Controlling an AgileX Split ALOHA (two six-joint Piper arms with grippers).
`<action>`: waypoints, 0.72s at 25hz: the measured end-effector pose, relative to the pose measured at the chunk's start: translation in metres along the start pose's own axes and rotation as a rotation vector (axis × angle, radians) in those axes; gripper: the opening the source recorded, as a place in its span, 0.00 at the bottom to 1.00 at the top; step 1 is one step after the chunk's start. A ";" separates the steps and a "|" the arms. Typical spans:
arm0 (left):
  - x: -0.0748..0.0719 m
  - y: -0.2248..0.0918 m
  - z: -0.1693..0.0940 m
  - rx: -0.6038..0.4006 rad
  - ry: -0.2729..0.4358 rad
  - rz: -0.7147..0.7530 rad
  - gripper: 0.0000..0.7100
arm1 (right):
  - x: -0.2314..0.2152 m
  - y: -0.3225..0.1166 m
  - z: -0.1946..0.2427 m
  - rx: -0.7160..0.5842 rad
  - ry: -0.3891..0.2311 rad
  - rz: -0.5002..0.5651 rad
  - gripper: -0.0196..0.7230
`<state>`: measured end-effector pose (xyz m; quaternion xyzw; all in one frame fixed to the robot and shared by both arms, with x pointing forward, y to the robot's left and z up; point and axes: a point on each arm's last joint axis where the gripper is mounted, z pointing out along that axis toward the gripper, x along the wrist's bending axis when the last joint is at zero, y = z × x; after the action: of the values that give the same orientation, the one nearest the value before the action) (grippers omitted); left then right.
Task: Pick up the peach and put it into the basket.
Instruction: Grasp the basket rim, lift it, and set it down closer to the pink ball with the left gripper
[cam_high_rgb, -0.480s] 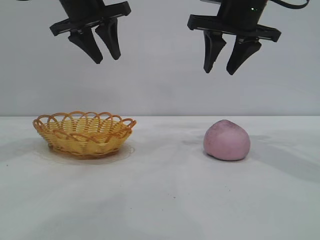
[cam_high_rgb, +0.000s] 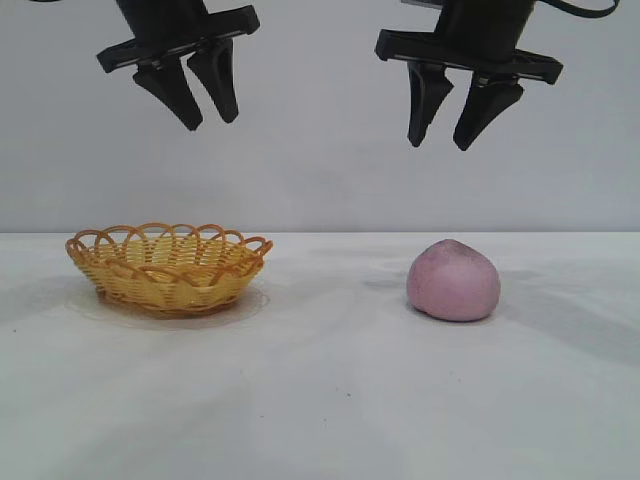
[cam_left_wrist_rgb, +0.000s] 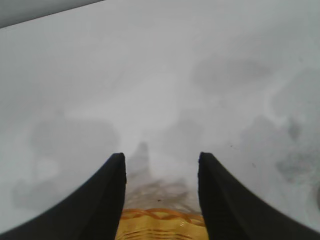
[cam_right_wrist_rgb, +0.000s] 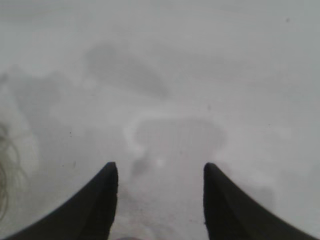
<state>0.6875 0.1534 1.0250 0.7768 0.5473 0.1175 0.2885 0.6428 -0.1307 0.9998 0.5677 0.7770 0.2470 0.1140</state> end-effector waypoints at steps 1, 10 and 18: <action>0.001 -0.002 0.000 0.017 0.011 0.014 0.43 | 0.000 0.000 0.000 0.000 0.000 0.000 0.53; 0.053 -0.027 -0.007 0.268 0.081 0.080 0.43 | 0.000 -0.002 0.000 0.024 0.000 -0.025 0.53; 0.087 -0.054 0.019 0.393 -0.113 0.071 0.43 | 0.000 -0.002 0.000 0.024 0.000 -0.035 0.53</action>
<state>0.6869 0.2396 0.9672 0.8424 0.5148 -0.0253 0.1575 0.6410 -0.1312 0.9987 0.5551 0.7899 0.2357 0.1114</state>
